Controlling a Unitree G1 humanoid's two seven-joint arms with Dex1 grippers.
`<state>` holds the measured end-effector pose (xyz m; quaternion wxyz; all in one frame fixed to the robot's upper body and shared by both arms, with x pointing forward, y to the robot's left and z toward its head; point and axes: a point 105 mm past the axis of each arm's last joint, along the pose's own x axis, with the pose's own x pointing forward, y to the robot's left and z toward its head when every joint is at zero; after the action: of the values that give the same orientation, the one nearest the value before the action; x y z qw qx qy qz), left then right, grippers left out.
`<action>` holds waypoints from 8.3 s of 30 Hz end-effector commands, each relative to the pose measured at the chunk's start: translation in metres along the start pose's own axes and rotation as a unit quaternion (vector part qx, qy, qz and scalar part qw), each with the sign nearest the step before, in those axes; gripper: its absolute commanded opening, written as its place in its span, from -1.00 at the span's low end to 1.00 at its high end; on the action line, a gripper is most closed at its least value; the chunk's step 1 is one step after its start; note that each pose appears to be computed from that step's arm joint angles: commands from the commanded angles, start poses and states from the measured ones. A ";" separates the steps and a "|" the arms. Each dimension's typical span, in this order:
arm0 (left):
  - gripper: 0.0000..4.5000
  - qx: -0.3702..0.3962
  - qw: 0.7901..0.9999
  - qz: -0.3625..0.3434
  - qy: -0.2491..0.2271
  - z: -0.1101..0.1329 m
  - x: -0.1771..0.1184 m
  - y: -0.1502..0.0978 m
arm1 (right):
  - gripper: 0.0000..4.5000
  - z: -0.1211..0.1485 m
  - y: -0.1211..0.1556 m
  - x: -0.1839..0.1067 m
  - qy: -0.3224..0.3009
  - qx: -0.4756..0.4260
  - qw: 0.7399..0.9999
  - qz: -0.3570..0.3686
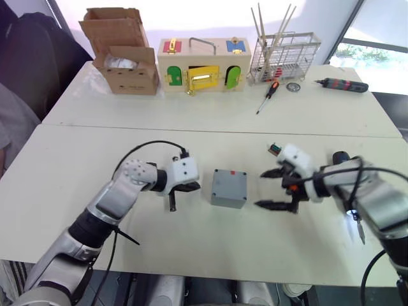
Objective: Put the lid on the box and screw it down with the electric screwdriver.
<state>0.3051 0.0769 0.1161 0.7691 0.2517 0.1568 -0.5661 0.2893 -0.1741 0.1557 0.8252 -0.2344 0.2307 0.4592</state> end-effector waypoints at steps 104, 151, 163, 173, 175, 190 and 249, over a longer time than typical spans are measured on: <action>-1.00 -0.026 0.994 -0.062 -0.090 0.047 -0.028 -0.029 | -1.00 0.028 0.024 0.029 -0.205 0.116 0.972 -0.008; -1.00 -0.025 0.993 -0.054 -0.098 0.049 -0.023 -0.027 | -0.74 0.019 0.019 0.035 -0.178 0.100 0.979 -0.019; -1.00 -0.010 0.991 -0.058 -0.120 0.061 -0.022 -0.026 | 0.98 0.040 -0.010 -0.013 -0.204 0.094 0.972 -0.069; -1.00 0.031 0.980 -0.105 -0.164 0.088 -0.009 -0.046 | 0.98 0.012 -0.054 -0.125 -0.099 0.215 0.957 -0.167; -1.00 0.035 0.979 -0.112 -0.168 0.089 -0.005 -0.050 | 0.98 -0.006 -0.057 -0.133 -0.048 0.248 0.952 -0.173; -1.00 0.048 0.973 -0.112 -0.195 0.096 0.017 -0.070 | 0.99 -0.097 -0.075 -0.148 0.184 0.393 0.875 -0.216; -1.00 0.009 0.987 -0.063 -0.147 0.073 -0.010 -0.001 | -0.19 0.095 -0.098 -0.107 -0.521 0.317 0.737 -0.290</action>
<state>0.3018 0.0449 0.1682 0.7512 0.1541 0.0771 -0.6372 0.3683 -0.2327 0.2505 0.9553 0.2677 -0.0532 0.1139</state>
